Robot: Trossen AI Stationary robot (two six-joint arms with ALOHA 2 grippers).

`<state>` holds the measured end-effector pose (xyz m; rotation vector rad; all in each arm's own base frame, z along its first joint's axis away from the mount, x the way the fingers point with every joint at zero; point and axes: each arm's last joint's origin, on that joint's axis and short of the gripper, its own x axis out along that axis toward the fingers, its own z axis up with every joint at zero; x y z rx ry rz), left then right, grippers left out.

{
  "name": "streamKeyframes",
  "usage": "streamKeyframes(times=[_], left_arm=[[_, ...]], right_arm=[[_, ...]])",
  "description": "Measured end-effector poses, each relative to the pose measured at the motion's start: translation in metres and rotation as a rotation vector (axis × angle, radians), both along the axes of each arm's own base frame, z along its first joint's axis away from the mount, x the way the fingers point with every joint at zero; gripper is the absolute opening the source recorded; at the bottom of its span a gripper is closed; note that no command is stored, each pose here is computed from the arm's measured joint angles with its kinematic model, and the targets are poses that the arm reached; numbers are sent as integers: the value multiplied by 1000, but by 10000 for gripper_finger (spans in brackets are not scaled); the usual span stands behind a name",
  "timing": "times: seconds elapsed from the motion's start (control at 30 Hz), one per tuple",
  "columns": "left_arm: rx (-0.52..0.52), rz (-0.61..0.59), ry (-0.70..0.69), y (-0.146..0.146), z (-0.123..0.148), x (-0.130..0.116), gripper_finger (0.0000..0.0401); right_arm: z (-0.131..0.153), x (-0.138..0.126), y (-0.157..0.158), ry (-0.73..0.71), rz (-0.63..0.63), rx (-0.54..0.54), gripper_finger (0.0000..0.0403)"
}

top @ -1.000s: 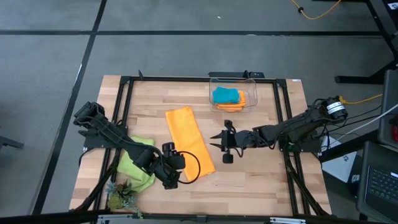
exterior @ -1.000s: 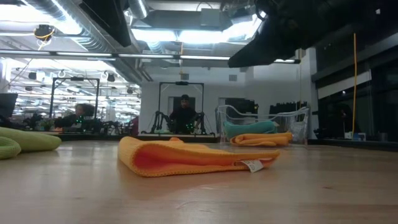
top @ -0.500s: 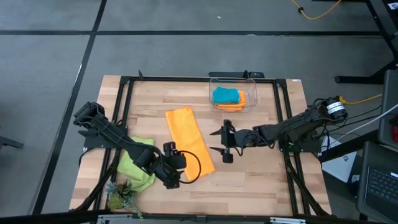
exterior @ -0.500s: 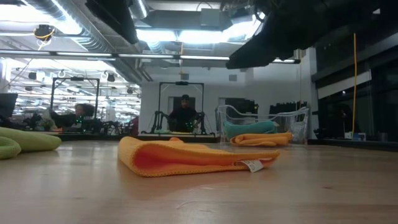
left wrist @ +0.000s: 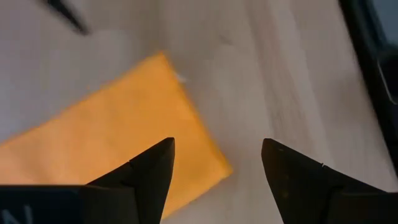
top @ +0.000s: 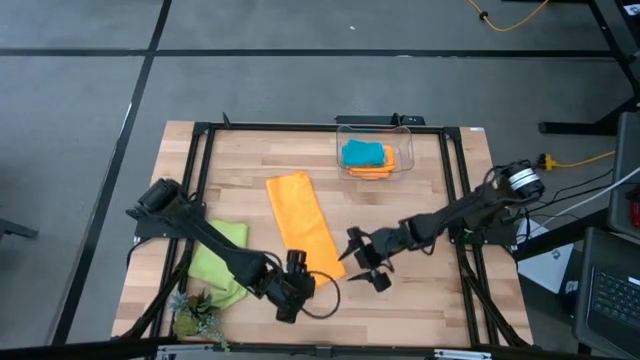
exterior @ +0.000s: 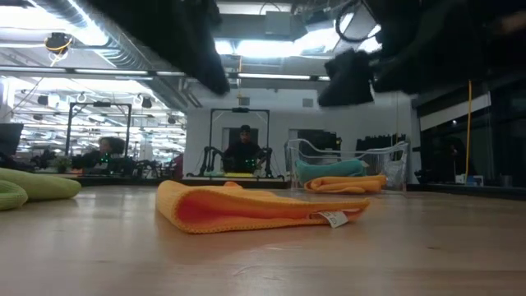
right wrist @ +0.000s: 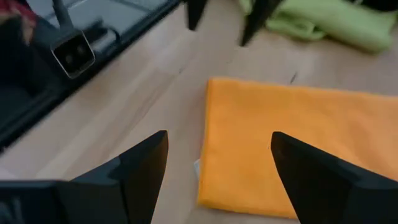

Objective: Fold microfiber towels
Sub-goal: Fold the orange microfiber towel

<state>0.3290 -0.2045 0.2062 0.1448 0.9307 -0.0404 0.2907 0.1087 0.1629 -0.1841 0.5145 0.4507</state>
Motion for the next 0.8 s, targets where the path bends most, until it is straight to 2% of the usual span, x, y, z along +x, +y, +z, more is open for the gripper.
streamKeyframes(times=[0.17,0.43,0.6,0.8], left_arm=[[33,-36,65,-10,-25,1,236],[56,-30,73,-13,-49,9,236],[89,-25,116,-12,-63,10,236],[104,-16,118,-12,-69,11,236]], right_arm=[[-25,7,15,29,31,-13,288],[-53,25,23,101,22,-44,288],[-66,28,21,185,4,-71,288],[-67,29,21,231,-44,-103,288]])
